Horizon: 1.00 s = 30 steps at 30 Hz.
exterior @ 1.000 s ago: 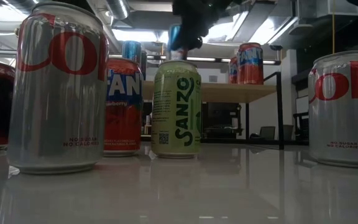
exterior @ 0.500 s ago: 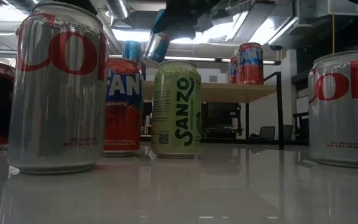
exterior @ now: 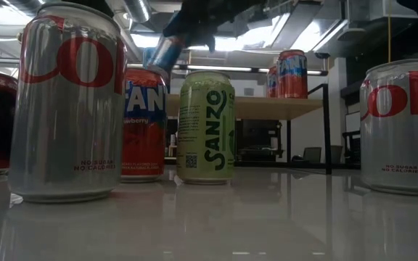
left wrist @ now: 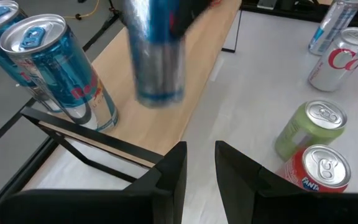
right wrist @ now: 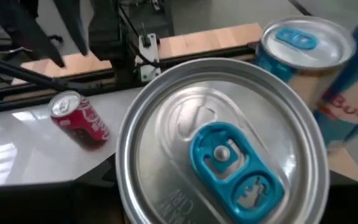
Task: Sort soda cans
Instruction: Put the left blue soda can on the shelf aligned with the blue soda cans
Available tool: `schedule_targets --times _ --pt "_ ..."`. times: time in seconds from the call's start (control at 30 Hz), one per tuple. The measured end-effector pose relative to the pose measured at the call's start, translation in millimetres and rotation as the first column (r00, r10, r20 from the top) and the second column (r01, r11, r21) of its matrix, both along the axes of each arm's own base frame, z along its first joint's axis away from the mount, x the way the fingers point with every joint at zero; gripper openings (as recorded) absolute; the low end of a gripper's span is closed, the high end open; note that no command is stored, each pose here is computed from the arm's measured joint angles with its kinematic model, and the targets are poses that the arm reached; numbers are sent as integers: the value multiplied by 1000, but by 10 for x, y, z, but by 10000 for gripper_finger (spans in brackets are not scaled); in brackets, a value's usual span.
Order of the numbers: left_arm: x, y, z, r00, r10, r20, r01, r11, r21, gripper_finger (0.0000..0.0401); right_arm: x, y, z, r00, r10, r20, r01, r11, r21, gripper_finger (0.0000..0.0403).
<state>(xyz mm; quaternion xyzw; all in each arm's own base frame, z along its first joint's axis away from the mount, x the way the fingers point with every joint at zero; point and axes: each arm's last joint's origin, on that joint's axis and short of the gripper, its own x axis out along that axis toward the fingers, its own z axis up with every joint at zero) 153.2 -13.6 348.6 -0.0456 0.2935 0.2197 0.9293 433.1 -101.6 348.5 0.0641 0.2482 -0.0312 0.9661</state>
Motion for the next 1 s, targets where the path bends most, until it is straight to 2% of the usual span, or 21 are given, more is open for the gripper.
schedule_targets --times 0.33,0.73,1.0 --pt "10 -1 11 1000 -3 13 3 1000 2 76 165 -41 -262 999 0 -34 1 1000 9 225" --pt "41 -6 23 999 1 36 -1 1000 -5 76 164 -45 -272 999 -13 -43 13 1000 3 225" --pt "239 11 -55 995 102 11 -102 992 78 76 195 -53 -333 998 -11 -58 11 1000 3 225"
